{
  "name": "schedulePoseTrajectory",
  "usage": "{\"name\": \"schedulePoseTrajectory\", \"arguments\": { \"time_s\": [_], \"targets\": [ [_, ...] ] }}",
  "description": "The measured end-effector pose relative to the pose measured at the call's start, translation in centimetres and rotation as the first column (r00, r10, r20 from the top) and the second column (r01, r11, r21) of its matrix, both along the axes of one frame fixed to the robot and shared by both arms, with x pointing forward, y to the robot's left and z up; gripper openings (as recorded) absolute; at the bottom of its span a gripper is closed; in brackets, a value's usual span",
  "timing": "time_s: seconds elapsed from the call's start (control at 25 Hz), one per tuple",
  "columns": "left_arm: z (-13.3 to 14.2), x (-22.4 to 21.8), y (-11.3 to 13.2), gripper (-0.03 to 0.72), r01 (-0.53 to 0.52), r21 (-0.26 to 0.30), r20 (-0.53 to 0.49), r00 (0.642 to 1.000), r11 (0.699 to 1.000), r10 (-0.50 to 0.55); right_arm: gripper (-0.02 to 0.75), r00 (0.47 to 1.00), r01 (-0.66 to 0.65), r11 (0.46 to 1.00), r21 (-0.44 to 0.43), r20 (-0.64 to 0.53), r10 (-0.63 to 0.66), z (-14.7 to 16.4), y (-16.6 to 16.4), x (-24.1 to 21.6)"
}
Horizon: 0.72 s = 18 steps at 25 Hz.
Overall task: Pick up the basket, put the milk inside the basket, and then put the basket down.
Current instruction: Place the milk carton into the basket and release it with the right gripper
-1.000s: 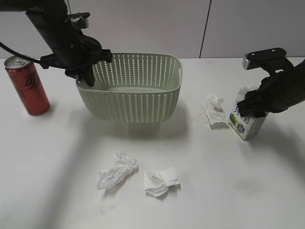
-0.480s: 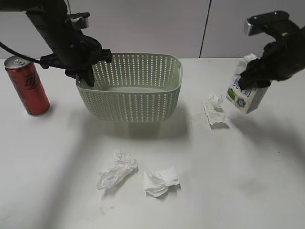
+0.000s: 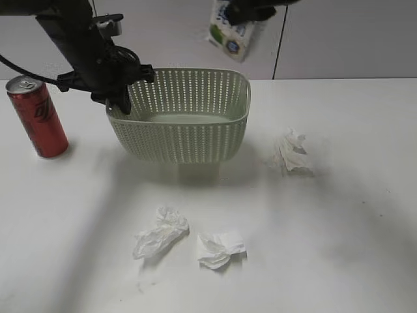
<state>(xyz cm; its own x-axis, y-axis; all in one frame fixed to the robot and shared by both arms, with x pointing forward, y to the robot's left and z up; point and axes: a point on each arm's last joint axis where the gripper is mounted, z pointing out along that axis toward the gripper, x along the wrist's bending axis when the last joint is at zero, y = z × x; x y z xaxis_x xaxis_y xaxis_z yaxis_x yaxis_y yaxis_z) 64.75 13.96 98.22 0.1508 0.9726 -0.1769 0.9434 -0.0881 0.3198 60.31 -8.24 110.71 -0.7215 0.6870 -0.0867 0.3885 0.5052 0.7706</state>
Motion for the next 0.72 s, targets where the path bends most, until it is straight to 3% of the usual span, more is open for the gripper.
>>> {"name": "schedulePoseTrajectory", "arguments": {
  "time_s": [0.2,0.44,0.64,0.72],
  "targets": [
    [0.1,0.2,-0.1,0.000,-0.003,-0.009,0.025,1.000,1.000,0.004,0.322,0.995,-0.057,0.997,-0.046,-0.083,0.053,-4.9,3.6,1.4],
    [0.1,0.3,-0.1,0.000,-0.004,-0.010,0.034,0.999,1.000,0.004,0.322,0.983,-0.075,0.987,-0.140,-0.177,0.050,-12.3,4.9,3.2],
    [0.1,0.4,0.0,0.000,0.002,0.006,0.042,0.999,1.000,-0.003,0.325,0.983,-0.077,0.986,-0.149,-0.177,0.050,-13.4,5.3,3.6],
    [0.1,0.4,0.0,0.000,0.002,0.005,0.043,0.999,1.000,-0.002,0.373,0.984,-0.074,0.986,-0.147,-0.169,0.049,-13.3,5.3,3.6]
  ]
}}
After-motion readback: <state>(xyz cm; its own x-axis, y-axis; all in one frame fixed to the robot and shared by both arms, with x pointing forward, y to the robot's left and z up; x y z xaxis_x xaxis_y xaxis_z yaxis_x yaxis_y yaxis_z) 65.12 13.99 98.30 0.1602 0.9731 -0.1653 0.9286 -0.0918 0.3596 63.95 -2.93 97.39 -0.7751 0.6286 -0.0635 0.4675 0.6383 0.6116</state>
